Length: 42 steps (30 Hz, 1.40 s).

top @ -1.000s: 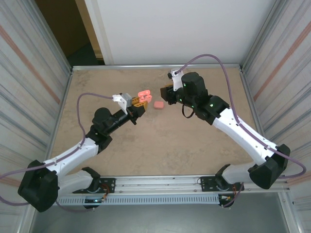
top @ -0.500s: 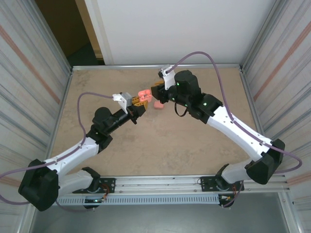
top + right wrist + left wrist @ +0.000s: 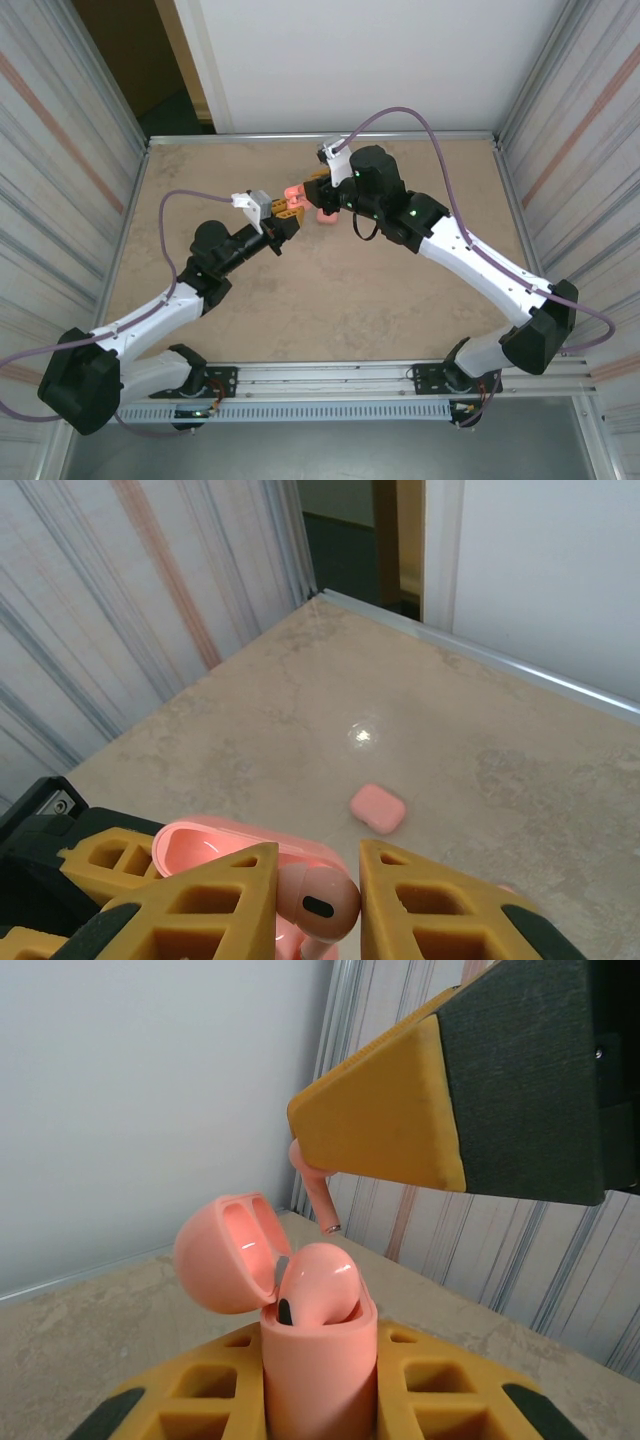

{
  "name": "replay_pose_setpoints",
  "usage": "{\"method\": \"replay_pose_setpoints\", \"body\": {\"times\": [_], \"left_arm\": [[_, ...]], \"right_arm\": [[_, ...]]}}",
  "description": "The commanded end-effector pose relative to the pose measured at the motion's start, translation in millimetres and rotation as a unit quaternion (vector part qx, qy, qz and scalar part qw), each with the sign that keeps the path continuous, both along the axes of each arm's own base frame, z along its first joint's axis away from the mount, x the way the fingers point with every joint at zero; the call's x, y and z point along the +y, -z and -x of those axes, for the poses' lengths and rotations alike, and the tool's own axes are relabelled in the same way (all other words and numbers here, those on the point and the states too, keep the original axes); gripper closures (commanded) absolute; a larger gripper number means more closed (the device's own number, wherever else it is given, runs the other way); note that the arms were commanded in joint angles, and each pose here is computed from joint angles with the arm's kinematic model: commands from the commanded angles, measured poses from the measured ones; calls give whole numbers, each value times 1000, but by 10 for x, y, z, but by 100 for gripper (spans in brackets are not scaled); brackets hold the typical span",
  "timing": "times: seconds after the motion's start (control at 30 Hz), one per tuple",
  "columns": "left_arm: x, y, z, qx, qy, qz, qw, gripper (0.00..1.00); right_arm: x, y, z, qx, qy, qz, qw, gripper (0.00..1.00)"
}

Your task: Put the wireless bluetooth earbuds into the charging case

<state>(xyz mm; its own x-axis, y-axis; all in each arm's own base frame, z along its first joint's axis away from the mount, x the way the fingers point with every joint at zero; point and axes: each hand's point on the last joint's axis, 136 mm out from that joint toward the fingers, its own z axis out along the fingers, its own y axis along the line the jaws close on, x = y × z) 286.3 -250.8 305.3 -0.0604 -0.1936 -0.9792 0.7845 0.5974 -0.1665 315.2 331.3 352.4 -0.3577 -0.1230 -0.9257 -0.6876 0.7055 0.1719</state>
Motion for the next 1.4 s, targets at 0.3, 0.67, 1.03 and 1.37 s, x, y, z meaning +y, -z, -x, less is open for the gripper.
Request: {"method": "replay_pose_setpoints", "body": {"times": [0.3, 0.67, 1.03, 1.37], "left_arm": [[23, -287, 33, -37, 3, 20, 999, 100], [33, -285, 34, -37, 1, 21, 999, 100], [38, -290, 33, -37, 0, 22, 999, 100], [26, -285, 39, -38, 3, 22, 999, 100]], "right_arm": [[71, 133, 39, 10, -12, 17, 1000, 77], [42, 277, 69, 21, -9, 39, 999, 76], [92, 282, 176, 28, -34, 34, 998, 70], [79, 8, 191, 13, -37, 2, 999, 64]]}}
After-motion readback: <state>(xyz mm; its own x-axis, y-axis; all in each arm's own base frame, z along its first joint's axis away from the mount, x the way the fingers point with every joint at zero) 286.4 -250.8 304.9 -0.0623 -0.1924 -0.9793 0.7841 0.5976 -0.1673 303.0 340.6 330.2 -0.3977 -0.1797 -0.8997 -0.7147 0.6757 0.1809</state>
